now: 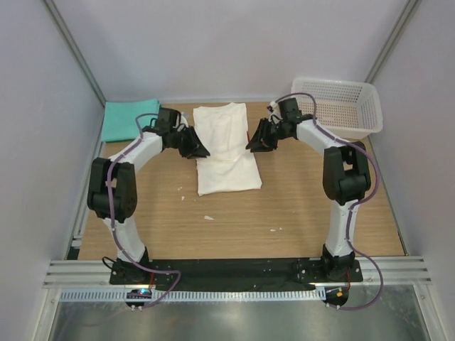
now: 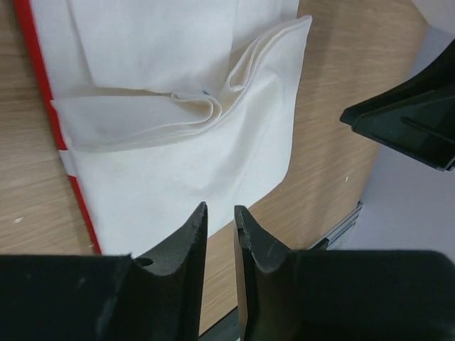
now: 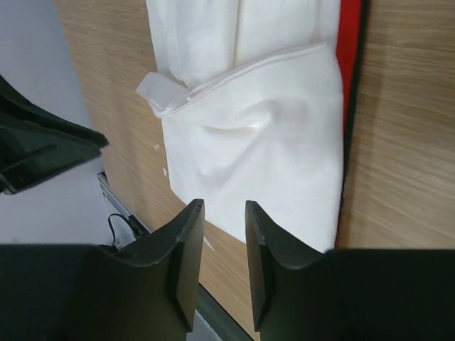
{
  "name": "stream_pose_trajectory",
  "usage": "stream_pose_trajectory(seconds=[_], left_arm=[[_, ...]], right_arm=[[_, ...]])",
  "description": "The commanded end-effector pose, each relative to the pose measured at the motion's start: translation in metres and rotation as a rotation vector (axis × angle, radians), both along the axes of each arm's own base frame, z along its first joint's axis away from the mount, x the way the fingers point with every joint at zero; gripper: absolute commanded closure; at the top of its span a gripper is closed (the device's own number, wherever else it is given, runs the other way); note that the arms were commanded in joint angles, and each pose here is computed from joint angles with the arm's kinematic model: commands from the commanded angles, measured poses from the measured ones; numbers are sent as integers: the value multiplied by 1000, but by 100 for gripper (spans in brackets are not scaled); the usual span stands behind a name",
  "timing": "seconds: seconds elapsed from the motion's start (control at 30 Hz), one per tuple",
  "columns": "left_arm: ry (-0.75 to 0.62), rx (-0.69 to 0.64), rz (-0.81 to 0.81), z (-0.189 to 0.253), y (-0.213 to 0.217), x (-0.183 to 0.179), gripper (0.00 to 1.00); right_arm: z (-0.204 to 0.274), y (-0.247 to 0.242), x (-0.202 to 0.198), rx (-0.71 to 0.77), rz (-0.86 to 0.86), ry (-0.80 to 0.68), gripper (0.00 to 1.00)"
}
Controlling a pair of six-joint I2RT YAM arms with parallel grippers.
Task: Fold and stack the t-shirts
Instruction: Fold the tshirt
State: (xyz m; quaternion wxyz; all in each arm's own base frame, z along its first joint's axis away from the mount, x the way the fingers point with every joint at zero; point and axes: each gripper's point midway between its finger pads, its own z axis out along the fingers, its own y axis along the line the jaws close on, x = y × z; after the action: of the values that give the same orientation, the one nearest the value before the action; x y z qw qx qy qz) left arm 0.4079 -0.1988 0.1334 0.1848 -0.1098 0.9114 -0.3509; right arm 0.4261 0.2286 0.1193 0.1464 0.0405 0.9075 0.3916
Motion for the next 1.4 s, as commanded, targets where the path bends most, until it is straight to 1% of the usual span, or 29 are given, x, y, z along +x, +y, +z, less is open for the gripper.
stream_pose_trajectory(seconds=[0.0, 0.03, 0.07, 0.1, 0.2, 0.37, 0.4, 0.57, 0.67, 0.7, 0.73, 0.77, 0.8, 0.83, 0.87, 0.9, 0.93, 0.97, 1.03, 1.07, 1.1, 1.13, 1.17, 1.2, 1.23, 1.27, 1.3, 1.33, 1.37], left_arm=[[-7, -157, -92, -9, -44, -7, 78], [-19, -176, -104, -11, -50, -4, 79], [-5, -184, -102, -20, -56, -3, 80], [1, -186, -103, -26, -58, -2, 80], [38, -182, -91, -45, -61, 3, 81], [22, -157, -89, -55, -62, 28, 82], [43, -147, -89, -68, -61, 32, 82], [21, -153, -66, -69, -58, 67, 82], [21, -128, -57, -79, -54, 88, 80], [55, -112, -58, -86, -52, 88, 80], [21, -97, -58, -78, -52, 104, 81], [33, -65, -74, -91, -50, 106, 81], [61, -50, -79, -91, -48, 104, 79], [18, -54, -86, -74, -50, 114, 77], [-24, -47, -98, -55, -49, 116, 75], [-36, -33, -100, -43, -46, 114, 71], [-60, -3, -92, -33, -42, 114, 64], [-125, 22, -93, -2, -36, 113, 62], [-112, 56, -94, 12, -27, 94, 59], [-112, 50, -100, 19, -27, 85, 57], [-156, 31, -105, 45, -26, 75, 56], [-97, 26, -121, 28, -25, 55, 55], [-77, 18, -136, 26, -24, 42, 55], [-102, 16, -145, 41, -21, 26, 55], [-21, 32, -150, 14, -14, 1, 55], [-8, 35, -151, 11, -11, -14, 55], [18, 32, -152, 0, -5, -40, 54], [29, 24, -141, -2, -3, -52, 54], [20, 16, -133, -6, -2, -58, 54]], right_arm=[[-7, 52, -1, 125, 62, -11, 66], [-13, 59, -1, 132, 69, 3, 68], [-19, 69, 0, 164, 64, 29, 73], [-16, 73, 1, 185, 62, 25, 75], [-31, 81, 5, 206, 58, 49, 79], [-54, 82, 20, 200, 54, 62, 80], [-56, 80, 24, 195, 46, 65, 80], [-57, 67, 57, 202, 1, 34, 80], [-64, 59, 72, 197, -19, 42, 80], [-61, 55, 81, 193, -32, 36, 79], [-71, 52, 85, 184, -38, 52, 79], [-71, 50, 90, 174, -43, 50, 79], [-60, 47, 97, 153, -32, 21, 78], [-55, 44, 99, 131, -29, 11, 78], [-52, 38, 94, 89, -32, 37, 74], [-32, 37, 100, 71, -27, -6, 72], [-15, 30, 100, 40, -9, -53, 70], [-9, 24, 90, 7, -6, -27, 67], [1, 13, 76, -51, 8, -43, 63], [30, 11, 67, -46, 12, -96, 59], [11, 6, 46, -68, 23, -37, 51], [9, 1, 36, -85, 23, -31, 47], [26, -5, 24, -98, 35, -68, 42], [5, -10, 2, -120, 45, -9, 41], [5, -12, -10, -114, 55, -5, 40], [3, -14, -16, -114, 61, -21, 40], [-5, -19, -37, -119, 68, 6, 40], [-8, -20, -46, -113, 78, 16, 40], [-11, -19, -51, -101, 89, 7, 42]])
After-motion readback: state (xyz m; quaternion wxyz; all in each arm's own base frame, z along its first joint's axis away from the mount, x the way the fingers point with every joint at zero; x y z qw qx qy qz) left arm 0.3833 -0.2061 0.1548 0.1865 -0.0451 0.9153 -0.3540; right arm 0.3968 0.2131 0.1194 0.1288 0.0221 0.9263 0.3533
